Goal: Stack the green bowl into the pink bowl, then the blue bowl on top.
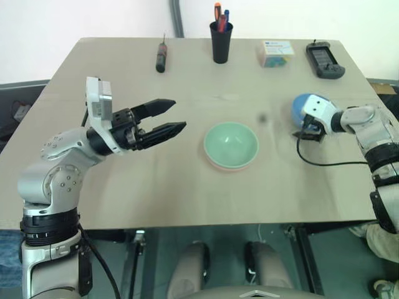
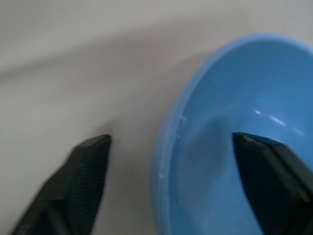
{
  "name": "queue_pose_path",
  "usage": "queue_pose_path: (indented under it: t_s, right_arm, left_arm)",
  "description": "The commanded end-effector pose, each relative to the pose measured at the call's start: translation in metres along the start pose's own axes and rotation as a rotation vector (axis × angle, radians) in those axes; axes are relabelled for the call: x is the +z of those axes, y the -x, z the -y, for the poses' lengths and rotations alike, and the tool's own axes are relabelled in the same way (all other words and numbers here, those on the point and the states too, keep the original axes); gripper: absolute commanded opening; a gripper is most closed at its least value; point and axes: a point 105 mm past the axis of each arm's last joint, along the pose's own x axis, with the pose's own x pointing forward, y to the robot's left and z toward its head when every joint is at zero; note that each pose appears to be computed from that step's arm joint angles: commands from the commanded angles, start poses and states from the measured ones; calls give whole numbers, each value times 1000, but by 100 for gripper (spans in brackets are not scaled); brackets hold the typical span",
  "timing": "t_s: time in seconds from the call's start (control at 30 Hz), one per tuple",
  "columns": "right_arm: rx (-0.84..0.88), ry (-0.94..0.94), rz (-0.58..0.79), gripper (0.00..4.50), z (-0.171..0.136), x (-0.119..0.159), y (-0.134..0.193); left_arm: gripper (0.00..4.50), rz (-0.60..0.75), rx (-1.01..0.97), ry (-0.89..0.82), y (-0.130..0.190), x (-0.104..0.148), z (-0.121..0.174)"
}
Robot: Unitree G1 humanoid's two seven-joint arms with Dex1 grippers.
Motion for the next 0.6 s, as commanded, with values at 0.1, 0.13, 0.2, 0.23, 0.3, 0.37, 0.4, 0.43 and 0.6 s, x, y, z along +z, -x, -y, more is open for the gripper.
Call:
queue_pose_path:
  t_s: [0.1, 0.13, 0.2, 0.23, 0.3, 0.37, 0.4, 0.43, 0.6]
  right_arm:
    - [-16, 37, 29, 136, 10, 8, 6]
    - [-14, 38, 32, 99, 10, 8, 6]
    - [-6, 47, 41, 20, 9, 9, 7]
    - [6, 57, 46, 7, 8, 10, 8]
    - [54, 101, 44, 7, 3, 9, 10]
    - [69, 166, 41, 7, 1, 9, 14]
    - [67, 184, 50, 7, 2, 11, 15]
    - [67, 208, 71, 7, 2, 17, 18]
    - [114, 381, 265, 7, -13, 78, 42]
  left_arm:
    - [378, -2, -3, -58, 9, 11, 8]
    - [378, -1, -2, -58, 9, 11, 8]
    - [378, -2, -3, -60, 9, 11, 8]
    - [378, -7, -1, -59, 9, 11, 7]
    - [378, -20, 5, -49, 11, 9, 6]
    - [378, -33, 22, -47, 15, 9, 4]
    - [378, -39, 31, -47, 18, 8, 2]
    - [378, -42, 45, -45, 21, 8, 0]
    - [378, -76, 83, -59, 37, 6, -6]
